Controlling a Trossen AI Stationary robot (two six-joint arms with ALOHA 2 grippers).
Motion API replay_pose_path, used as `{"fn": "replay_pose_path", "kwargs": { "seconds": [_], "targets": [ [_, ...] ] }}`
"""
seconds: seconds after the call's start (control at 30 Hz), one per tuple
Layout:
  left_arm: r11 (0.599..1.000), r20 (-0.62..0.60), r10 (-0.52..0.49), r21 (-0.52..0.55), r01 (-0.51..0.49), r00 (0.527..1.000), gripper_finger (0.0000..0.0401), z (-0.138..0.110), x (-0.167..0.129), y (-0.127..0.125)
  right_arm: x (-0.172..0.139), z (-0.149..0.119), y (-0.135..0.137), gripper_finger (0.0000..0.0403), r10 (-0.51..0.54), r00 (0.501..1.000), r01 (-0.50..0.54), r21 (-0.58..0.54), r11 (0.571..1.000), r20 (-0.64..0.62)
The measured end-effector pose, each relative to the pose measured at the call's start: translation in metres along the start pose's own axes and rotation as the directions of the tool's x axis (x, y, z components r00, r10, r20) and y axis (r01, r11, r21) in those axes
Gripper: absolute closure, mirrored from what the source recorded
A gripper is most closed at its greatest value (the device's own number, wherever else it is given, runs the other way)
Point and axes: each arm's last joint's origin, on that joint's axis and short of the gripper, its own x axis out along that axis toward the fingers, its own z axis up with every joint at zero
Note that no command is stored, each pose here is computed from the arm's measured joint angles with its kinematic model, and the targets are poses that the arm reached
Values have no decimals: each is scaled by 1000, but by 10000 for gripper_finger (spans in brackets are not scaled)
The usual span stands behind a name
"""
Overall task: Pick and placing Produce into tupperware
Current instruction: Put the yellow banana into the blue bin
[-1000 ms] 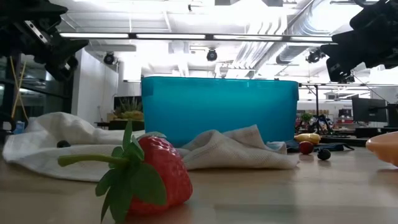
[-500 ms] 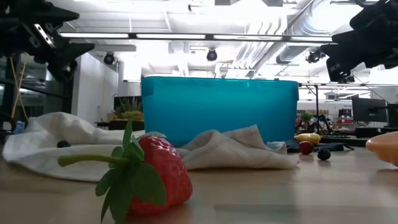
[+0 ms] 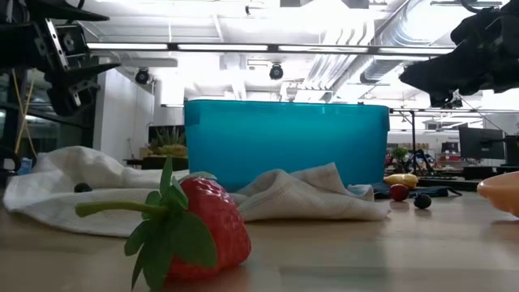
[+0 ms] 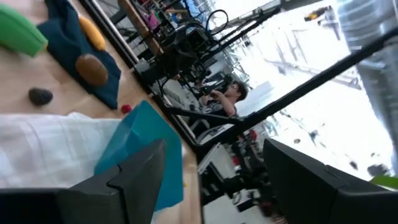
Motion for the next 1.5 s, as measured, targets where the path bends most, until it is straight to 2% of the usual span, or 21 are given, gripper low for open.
{"fn": "replay_pose_path", "kwargs": {
  "seconds": [0.17,0.2,0.27,0.33,0.37,0.43,0.5,0.63,0.7,0.73,0.77,0.8,0.87,0.93,0.97,1.03,1.1,1.2,1.33,1.5],
  "targets": [
    [993,52,32,-117,-26,998,141,2,0,1,0,0,-1,292,-33,999,33,10,999,4],
    [989,63,39,-148,-29,997,141,2,0,1,0,0,-1,292,-33,999,32,52,998,5],
    [977,74,43,-212,-27,996,141,2,0,1,0,1,-1,292,-28,1000,24,243,970,10],
    [955,76,42,-297,-17,996,141,3,0,1,0,5,-1,292,-23,998,-3,474,880,50],
    [940,82,45,-341,-14,996,141,3,0,1,0,7,0,292,-22,997,-26,586,810,74],
    [910,102,57,-415,-10,993,141,3,0,1,-1,10,0,292,-19,995,-62,730,681,102],
    [896,124,72,-444,-10,990,141,4,0,2,-1,12,-1,292,-45,991,-72,801,594,123],
    [898,161,96,-440,-15,982,141,5,-1,2,-1,15,-3,292,-128,979,-88,892,443,160],
    [898,176,106,-440,-18,979,141,5,-1,3,-3,22,-6,292,-235,946,-129,923,361,225],
    [898,187,112,-441,-19,976,141,6,-1,3,-5,29,-8,292,-287,912,-191,922,336,293],
    [897,201,122,-441,-21,972,141,6,-1,3,-9,39,-9,292,-307,868,-283,897,339,390],
    [897,215,131,-441,-24,968,141,7,-1,3,-15,49,-9,292,-309,813,-371,848,378,493],
    [897,245,150,-441,-28,958,141,7,-1,4,-28,72,-8,292,-305,695,-464,730,501,651],
    [896,277,171,-442,-33,945,141,8,-2,4,-39,95,-7,292,-305,612,-442,636,632,729],
    [896,295,183,-443,-36,938,141,9,-2,5,-44,107,-7,292,-312,596,-400,610,684,740],
    [894,344,215,-445,-43,914,141,10,-2,6,-47,127,-7,292,-348,621,-268,608,748,702],
    [893,385,245,-447,-53,890,141,11,-3,7,-45,147,-6,292,-388,689,-109,617,779,612],
    [892,417,270,-448,-62,868,141,12,-4,8,-42,178,-5,292,-468,754,113,611,784,461],
    [892,420,273,-448,-64,866,141,12,-4,8,-33,218,-4,292,-562,763,344,537,770,317],
    [891,420,273,-451,-63,866,141,12,-4,8,-24,269,0,292,-605,761,494,395,774,234]
  ]
}}
